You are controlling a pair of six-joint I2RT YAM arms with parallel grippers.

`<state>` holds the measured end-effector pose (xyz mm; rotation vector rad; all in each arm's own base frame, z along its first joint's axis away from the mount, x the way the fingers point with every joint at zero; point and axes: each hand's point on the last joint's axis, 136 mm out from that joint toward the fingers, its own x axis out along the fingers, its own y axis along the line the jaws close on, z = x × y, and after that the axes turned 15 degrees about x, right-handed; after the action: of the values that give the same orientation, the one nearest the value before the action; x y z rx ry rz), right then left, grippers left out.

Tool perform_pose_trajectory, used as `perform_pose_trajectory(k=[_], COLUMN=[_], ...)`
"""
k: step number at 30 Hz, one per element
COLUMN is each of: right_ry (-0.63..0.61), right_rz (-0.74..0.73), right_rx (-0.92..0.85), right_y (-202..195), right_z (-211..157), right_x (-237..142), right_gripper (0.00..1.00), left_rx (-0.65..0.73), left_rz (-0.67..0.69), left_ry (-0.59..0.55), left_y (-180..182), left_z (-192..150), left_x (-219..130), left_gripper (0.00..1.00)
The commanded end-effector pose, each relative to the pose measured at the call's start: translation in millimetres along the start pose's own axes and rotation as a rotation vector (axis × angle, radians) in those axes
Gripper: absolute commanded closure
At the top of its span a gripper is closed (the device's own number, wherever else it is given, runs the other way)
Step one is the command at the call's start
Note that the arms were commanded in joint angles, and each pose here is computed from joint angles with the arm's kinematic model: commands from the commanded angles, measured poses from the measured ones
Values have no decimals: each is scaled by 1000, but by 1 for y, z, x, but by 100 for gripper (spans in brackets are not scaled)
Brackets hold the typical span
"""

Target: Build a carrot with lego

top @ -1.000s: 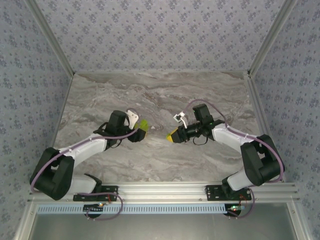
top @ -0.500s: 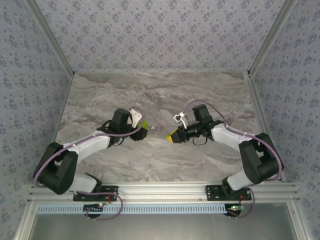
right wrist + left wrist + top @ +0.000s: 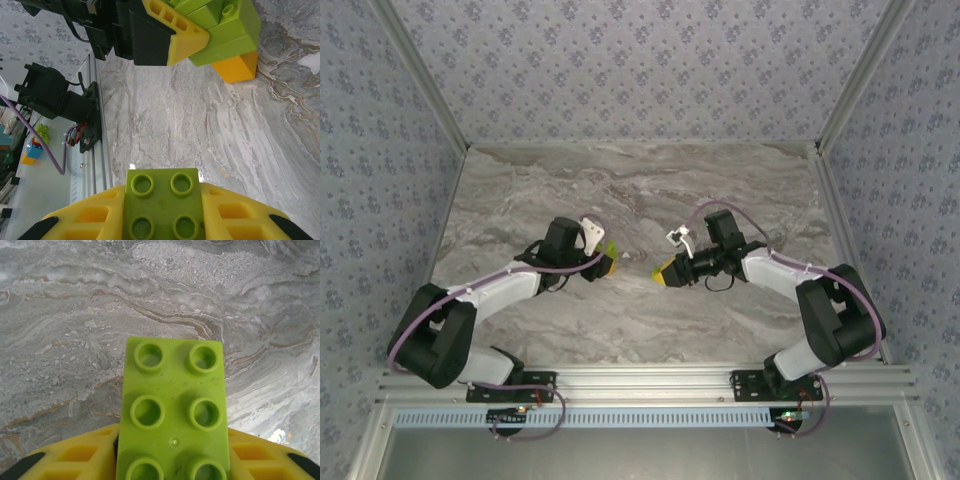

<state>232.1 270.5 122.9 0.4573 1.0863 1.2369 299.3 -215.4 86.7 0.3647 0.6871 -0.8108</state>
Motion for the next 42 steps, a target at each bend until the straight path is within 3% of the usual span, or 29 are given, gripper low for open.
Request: perform_pose_trajectory(k=[1, 10, 21, 28, 34, 42], right_ry=[7, 30, 18, 84, 159, 288], right_rz=[24, 9, -29, 83, 198, 165], right_rx=[11, -11, -94, -168, -154, -90], right_y=[0, 5, 25, 57, 75, 57], right_z=[-3, 2, 47, 59, 45, 25], right_x=[1, -4, -38, -54, -57, -28], right_gripper=[78, 78, 80, 81, 83, 84], left_rx=[22, 42, 41, 74, 78, 78], left_rz=[-24, -128, -680, -913, -975, -959], left_ry=[-38, -69, -162, -158, -112, -80], left_y=[-3, -23, -116, -153, -163, -161], left_z=[17, 23, 47, 48, 43, 40], left_x=[1, -7, -51, -71, -71, -66], left_gripper=[63, 75, 78, 80, 81, 82])
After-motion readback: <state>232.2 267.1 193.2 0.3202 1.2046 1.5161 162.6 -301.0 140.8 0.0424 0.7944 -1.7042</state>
